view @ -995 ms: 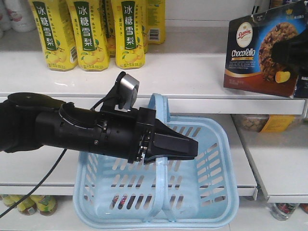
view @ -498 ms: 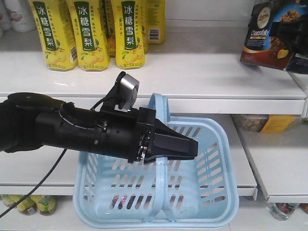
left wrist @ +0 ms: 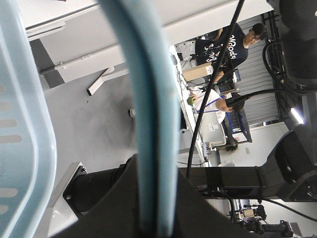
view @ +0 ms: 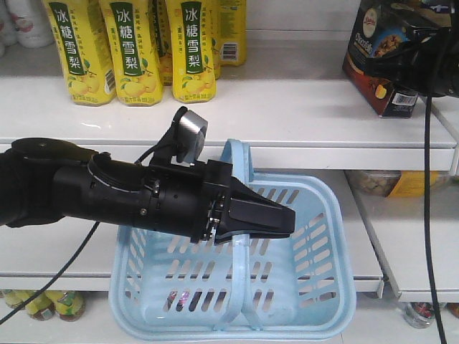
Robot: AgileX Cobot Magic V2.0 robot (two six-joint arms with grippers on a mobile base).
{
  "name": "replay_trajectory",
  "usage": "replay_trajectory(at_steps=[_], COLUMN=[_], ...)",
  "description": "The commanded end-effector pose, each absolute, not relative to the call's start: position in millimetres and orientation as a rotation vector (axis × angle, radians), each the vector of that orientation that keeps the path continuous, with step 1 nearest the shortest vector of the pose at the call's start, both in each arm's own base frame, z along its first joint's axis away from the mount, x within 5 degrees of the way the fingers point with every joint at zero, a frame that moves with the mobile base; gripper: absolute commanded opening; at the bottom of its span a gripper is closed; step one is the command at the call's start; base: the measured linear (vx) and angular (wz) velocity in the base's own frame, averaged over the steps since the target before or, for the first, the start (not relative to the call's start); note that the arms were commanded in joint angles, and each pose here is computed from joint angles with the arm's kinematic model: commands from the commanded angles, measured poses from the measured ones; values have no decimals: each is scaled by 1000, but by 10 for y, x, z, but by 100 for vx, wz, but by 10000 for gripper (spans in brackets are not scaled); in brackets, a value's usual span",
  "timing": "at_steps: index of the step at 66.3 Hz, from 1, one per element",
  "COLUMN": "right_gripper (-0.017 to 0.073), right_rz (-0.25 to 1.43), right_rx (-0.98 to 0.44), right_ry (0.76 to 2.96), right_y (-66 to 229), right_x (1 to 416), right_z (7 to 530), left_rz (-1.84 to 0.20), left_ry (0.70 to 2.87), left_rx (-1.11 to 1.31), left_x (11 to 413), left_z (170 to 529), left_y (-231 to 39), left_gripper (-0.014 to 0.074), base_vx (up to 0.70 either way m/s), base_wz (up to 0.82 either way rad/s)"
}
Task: Left arm holds basket, right arm returns cookies
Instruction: 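Lower the box onto the upper shelf and open the right gripper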
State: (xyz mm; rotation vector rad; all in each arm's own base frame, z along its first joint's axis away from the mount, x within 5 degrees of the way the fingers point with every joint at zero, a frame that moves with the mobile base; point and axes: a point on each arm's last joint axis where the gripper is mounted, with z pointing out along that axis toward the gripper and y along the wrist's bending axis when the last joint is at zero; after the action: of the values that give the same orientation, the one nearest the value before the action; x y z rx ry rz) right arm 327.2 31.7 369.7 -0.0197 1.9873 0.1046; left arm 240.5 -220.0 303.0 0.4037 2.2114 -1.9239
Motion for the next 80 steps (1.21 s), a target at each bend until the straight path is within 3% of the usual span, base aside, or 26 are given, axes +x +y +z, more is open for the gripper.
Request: replay_trajectory(at_steps=[1, 11, 20, 35, 61, 80], right_gripper=[382, 532, 595, 590, 590, 590], right_rz=[98, 109, 107, 125, 83, 84], right_rx=[-26, -21, -83, -187, -145, -130], right_ry=[1902, 1939, 1993, 2015, 2032, 1995], right_y=[295, 306, 408, 616, 511, 411], right_x=[3240, 3211, 3180, 3079, 2794, 2324], right_z=[3886, 3868, 3821, 3841, 4034, 4320], left_rz=[-2010, -2010, -2010, -2010, -2010, -2010], left_ry=[1994, 1994, 1994, 1994, 1994, 1994], left_rx=[367, 367, 367, 367, 367, 367], left_x=[2406, 2406, 2406, 2406, 2406, 2406], left_z=[3413, 3413, 3413, 3413, 3413, 3413], left_y=[-2166, -2166, -2166, -2166, -2166, -2166], left_gripper=[-3, -3, -3, -3, -3, -3], base_vx=[0, 0, 0, 0, 0, 0], base_wz=[0, 0, 0, 0, 0, 0])
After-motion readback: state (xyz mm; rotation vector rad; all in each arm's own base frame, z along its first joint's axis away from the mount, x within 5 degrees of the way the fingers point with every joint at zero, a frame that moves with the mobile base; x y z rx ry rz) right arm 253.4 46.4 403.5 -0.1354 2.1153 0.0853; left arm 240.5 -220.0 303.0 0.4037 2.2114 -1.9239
